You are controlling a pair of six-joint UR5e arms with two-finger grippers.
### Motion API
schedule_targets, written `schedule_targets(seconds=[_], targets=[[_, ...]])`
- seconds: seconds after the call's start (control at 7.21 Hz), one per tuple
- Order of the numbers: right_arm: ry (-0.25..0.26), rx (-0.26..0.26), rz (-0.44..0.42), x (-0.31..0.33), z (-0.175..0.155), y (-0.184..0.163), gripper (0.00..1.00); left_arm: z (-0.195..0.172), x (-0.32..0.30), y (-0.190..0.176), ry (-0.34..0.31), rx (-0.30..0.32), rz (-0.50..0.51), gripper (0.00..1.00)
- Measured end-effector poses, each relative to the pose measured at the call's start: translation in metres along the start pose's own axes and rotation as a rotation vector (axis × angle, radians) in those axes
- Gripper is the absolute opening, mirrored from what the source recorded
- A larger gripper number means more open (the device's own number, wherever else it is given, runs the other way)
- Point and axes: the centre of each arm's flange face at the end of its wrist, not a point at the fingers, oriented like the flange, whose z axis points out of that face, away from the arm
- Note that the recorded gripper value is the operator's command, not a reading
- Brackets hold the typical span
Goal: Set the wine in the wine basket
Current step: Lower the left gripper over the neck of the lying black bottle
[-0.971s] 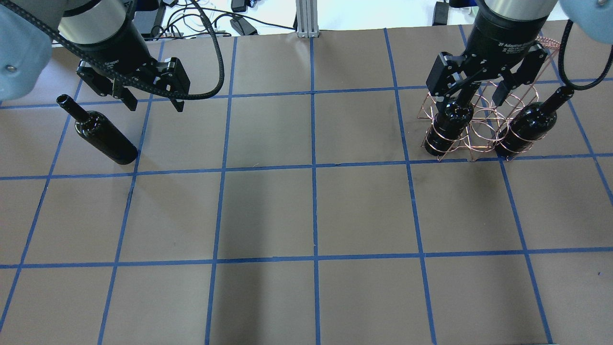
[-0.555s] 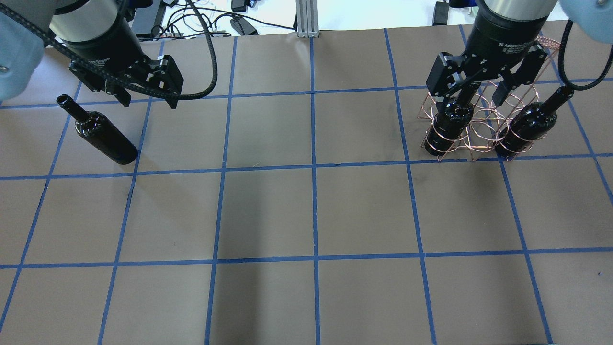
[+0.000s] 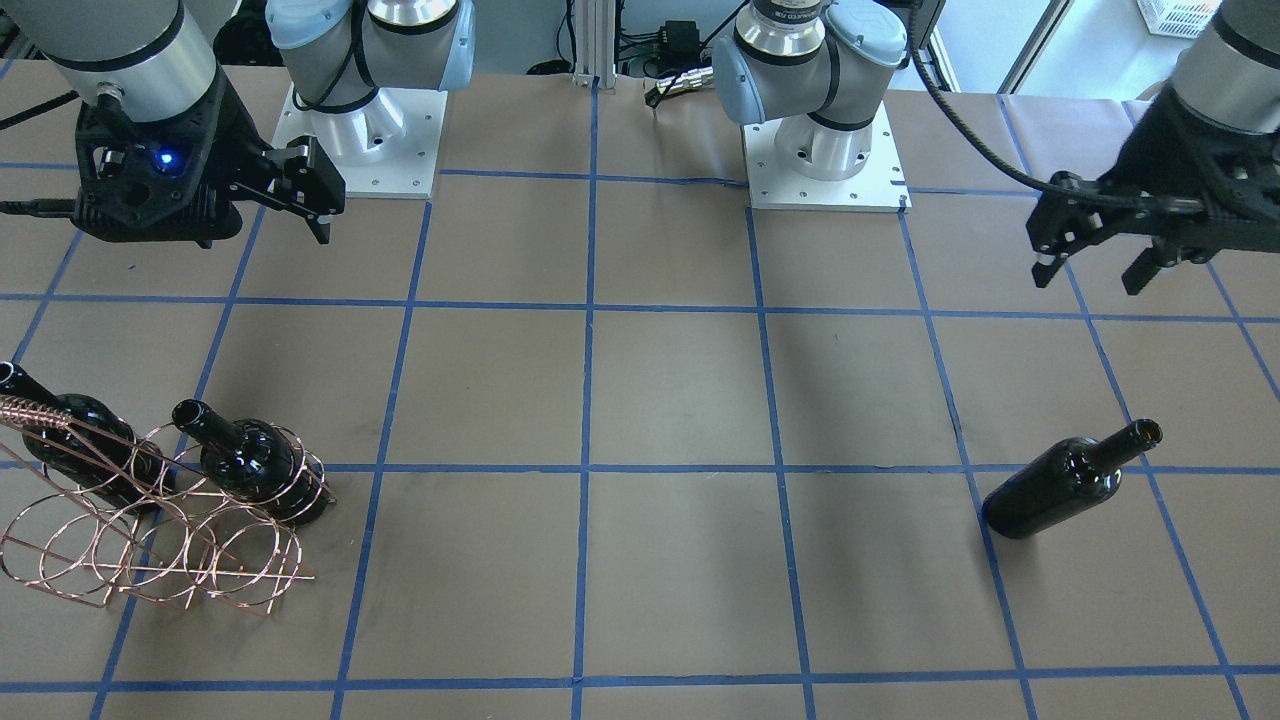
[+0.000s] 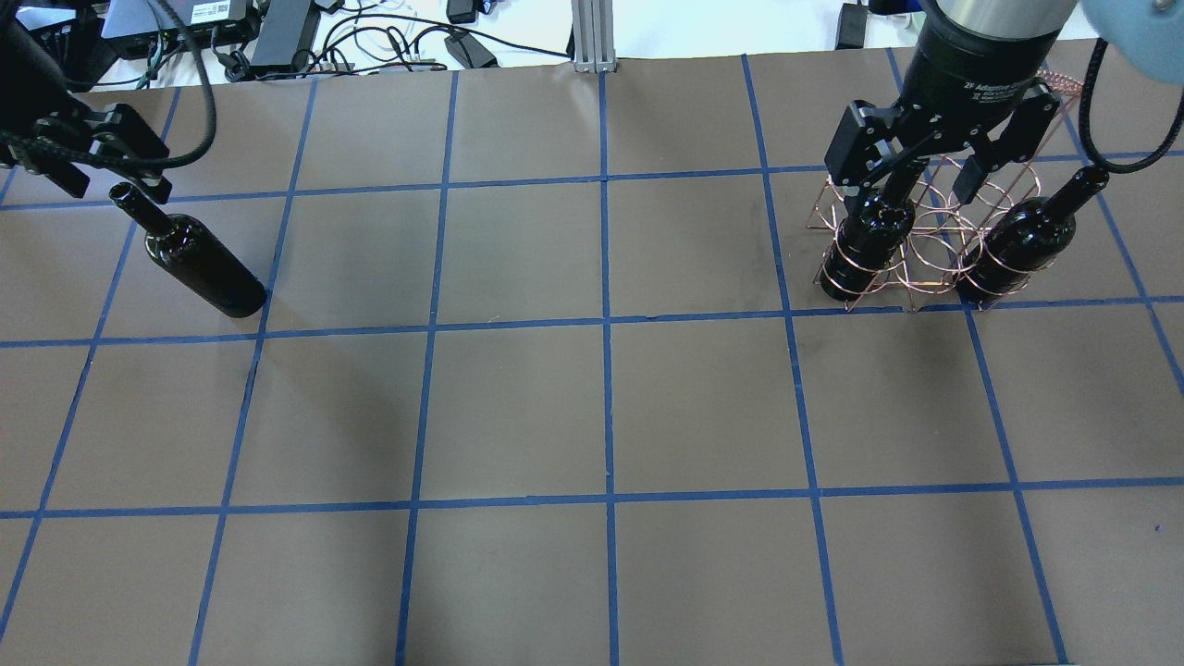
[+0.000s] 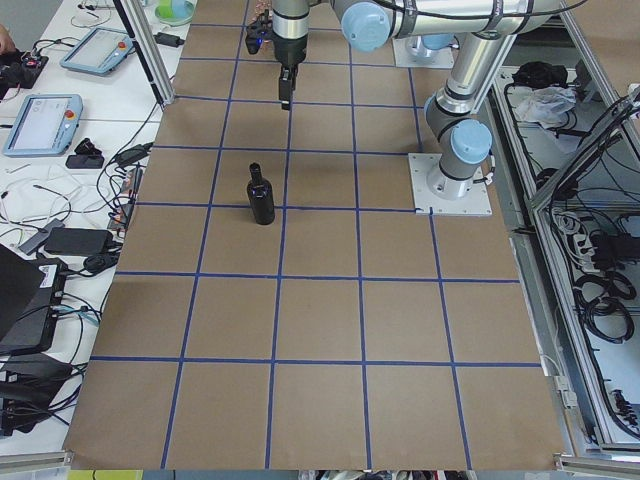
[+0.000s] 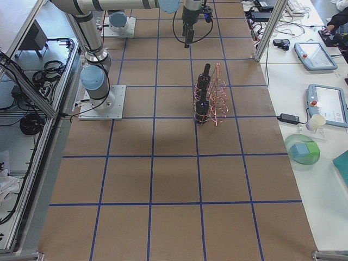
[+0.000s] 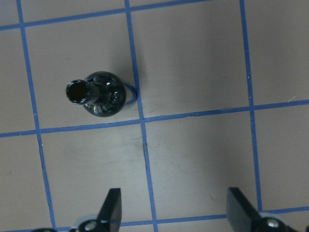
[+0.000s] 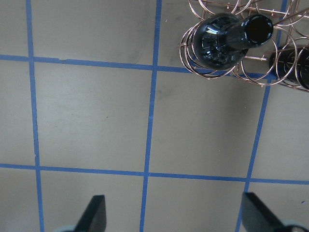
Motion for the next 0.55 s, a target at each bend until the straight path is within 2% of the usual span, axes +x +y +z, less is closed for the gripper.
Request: schedule_targets(seconds=[0.28, 0.55], targets=[[0.001, 0.002, 0.000, -0.001, 0.000, 0.000, 1.00, 0.037, -0.065, -0.005, 0.015, 0.039, -0.034, 0.78], [0.002, 0.007, -0.001, -0.001, -0.003, 0.002, 1.00, 0.076, -0.080, -0.020, 0.041, 0.068, -0.037, 0.79]])
